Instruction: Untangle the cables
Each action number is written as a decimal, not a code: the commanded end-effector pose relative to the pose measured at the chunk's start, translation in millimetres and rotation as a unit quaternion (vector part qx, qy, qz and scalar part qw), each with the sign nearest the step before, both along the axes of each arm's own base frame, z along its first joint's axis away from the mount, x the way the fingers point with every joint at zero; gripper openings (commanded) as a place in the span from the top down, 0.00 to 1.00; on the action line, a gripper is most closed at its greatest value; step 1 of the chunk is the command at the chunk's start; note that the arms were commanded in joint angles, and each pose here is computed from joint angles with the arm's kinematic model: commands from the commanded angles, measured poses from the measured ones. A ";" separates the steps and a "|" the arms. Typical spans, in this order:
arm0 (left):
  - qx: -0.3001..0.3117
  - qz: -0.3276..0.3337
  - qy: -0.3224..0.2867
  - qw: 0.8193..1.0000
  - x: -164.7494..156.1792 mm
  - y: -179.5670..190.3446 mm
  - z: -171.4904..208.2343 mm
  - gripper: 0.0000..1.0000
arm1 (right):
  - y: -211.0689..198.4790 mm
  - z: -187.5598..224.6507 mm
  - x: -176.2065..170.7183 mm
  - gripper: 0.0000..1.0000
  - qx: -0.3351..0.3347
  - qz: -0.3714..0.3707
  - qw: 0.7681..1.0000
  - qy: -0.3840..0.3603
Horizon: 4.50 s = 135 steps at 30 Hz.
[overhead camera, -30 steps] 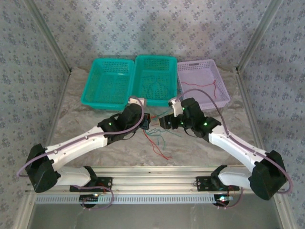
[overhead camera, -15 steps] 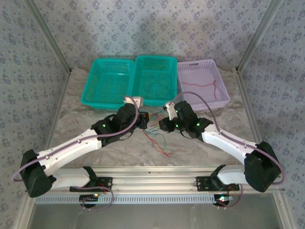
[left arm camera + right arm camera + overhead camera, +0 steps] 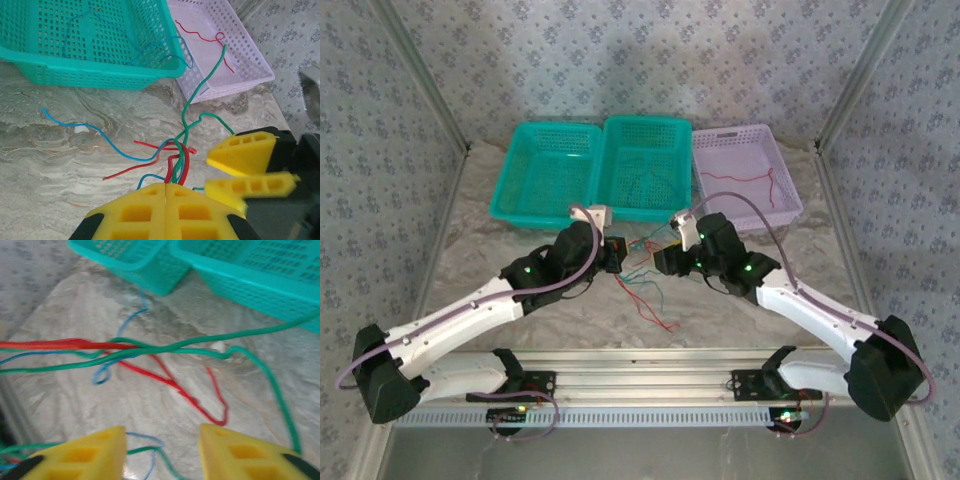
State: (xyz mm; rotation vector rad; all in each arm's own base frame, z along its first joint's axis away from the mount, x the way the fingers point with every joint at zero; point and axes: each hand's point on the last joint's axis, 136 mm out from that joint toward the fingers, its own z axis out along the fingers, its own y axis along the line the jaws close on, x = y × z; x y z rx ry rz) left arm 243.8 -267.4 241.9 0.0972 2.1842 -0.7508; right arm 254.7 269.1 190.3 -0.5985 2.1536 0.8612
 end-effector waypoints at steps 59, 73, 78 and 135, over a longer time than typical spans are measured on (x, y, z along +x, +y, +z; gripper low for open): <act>-0.122 0.081 -0.019 0.989 7.0 16.1 24.4 1.00 | 90.1 -12.9 -35.3 0.61 0.003 0.050 0.997 -0.050; -0.076 0.123 -0.051 0.988 -0.3 58.9 35.8 1.00 | 3.9 -18.0 0.6 1.00 -0.075 -0.090 0.991 -0.065; -0.055 0.139 -0.055 0.987 -3.5 74.6 35.3 1.00 | -41.5 -25.0 18.4 1.00 -0.086 -0.162 0.982 -0.036; -0.366 0.009 0.180 0.913 -2.2 -38.2 2.7 0.57 | 24.4 24.0 -53.8 1.00 0.052 0.125 0.989 -0.062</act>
